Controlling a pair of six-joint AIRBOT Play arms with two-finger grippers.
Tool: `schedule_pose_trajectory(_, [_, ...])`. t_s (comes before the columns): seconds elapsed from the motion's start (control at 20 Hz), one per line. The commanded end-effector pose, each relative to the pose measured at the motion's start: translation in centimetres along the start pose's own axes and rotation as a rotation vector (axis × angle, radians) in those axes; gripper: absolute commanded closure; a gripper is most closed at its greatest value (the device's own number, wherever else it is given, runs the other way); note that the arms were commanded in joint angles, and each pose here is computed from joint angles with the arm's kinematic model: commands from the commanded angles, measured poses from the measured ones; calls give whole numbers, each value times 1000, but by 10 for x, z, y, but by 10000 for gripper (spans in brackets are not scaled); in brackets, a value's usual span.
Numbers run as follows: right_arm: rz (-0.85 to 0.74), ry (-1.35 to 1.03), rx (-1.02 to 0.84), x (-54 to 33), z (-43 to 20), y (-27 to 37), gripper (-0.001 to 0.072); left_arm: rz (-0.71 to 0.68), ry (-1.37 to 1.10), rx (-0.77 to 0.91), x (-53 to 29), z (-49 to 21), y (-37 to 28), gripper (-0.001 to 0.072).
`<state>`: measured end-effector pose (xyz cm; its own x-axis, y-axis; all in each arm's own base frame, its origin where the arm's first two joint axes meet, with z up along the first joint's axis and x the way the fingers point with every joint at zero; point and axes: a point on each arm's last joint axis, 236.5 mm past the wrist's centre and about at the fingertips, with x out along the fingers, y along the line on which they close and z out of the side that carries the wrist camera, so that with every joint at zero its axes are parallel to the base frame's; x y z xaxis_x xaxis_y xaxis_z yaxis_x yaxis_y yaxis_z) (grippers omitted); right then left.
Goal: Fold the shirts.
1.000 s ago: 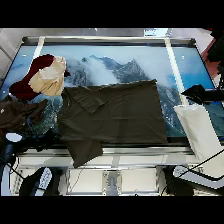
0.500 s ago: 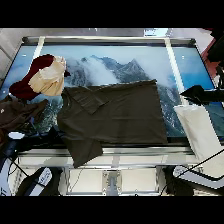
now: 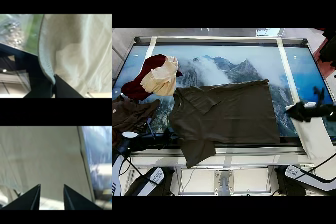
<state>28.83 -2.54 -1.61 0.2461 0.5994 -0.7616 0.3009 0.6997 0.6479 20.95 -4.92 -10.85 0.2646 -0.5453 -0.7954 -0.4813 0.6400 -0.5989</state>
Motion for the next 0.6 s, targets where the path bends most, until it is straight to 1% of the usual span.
schedule_pose_trajectory(0.0, [42,140,231,40,-71,-27,358,-7,13,9,0,-3,-2,694])
schedule_pose_trajectory(0.05, [43,176,260,46,-87,-33,357,-7,13,12,0,-3,-2,694])
schedule_pose_trajectory(0.1, [24,207,275,50,-100,-41,326,-8,13,24,0,-3,-2,694])
schedule_pose_trajectory(0.15, [-21,238,269,51,-110,-51,230,-7,13,27,0,-3,-2,694])
schedule_pose_trajectory(0.2, [-65,255,257,49,-115,-61,197,-8,13,27,0,-3,-2,694])
schedule_pose_trajectory(0.35, [-128,237,240,49,-113,-77,197,-7,14,27,0,-3,-2,694])
schedule_pose_trajectory(0.55, [-156,184,233,51,-101,-85,198,-7,14,27,0,-3,-2,694])
